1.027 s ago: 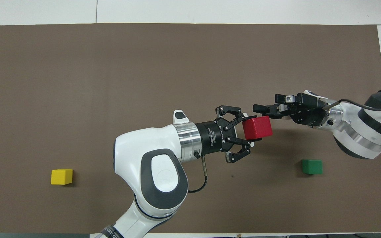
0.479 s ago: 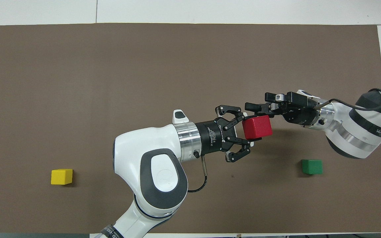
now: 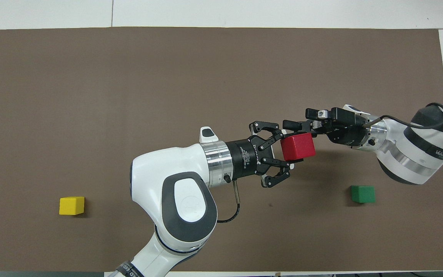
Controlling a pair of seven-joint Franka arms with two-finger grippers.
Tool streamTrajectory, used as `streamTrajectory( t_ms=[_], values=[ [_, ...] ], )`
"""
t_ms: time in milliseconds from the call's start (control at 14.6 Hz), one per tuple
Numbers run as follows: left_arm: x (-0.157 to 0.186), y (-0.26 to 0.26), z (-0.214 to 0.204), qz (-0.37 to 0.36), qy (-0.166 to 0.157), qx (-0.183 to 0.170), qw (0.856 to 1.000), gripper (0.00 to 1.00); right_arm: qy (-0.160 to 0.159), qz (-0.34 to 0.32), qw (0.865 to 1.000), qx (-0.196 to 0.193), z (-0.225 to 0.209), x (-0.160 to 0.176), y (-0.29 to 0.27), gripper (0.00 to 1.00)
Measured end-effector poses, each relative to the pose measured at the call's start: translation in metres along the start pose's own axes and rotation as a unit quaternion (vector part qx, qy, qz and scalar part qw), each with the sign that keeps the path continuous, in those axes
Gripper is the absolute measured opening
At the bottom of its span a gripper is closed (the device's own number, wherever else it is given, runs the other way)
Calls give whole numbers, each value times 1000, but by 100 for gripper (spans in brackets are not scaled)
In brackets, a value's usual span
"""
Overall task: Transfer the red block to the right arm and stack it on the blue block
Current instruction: 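Close the right gripper on the red cube held by the left gripper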
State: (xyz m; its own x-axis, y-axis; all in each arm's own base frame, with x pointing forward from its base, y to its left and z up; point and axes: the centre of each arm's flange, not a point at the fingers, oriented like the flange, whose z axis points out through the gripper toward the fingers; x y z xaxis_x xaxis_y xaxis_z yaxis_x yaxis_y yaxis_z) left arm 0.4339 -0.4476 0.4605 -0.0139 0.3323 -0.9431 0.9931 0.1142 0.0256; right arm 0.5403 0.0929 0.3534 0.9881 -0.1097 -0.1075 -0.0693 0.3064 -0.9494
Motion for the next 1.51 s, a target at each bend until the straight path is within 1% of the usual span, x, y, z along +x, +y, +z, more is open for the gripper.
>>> streamTrajectory(
  t_ms=[479,1096,1164,1301,1370,1507],
  values=[
    [0,20,-9,-4,-4,-17,1000,54,0,-10,1000,-2,0,-8,3,100],
    [4,30,-11,-6,-3,-23,1000,54,-3,-9,1000,-4,4,-12,6,100],
    [4,30,-10,-6,-3,-23,1000,54,-3,-9,1000,-5,5,-12,7,92],
    [4,30,-10,-2,-1,-21,1000,54,-1,-9,1000,-7,5,-12,7,90],
    [4,30,-10,-1,0,-21,1000,54,0,-9,1000,-8,5,-12,7,83],
    [8,31,-10,-2,3,-21,1000,54,1,-11,1000,-8,3,-12,5,57]
  ],
)
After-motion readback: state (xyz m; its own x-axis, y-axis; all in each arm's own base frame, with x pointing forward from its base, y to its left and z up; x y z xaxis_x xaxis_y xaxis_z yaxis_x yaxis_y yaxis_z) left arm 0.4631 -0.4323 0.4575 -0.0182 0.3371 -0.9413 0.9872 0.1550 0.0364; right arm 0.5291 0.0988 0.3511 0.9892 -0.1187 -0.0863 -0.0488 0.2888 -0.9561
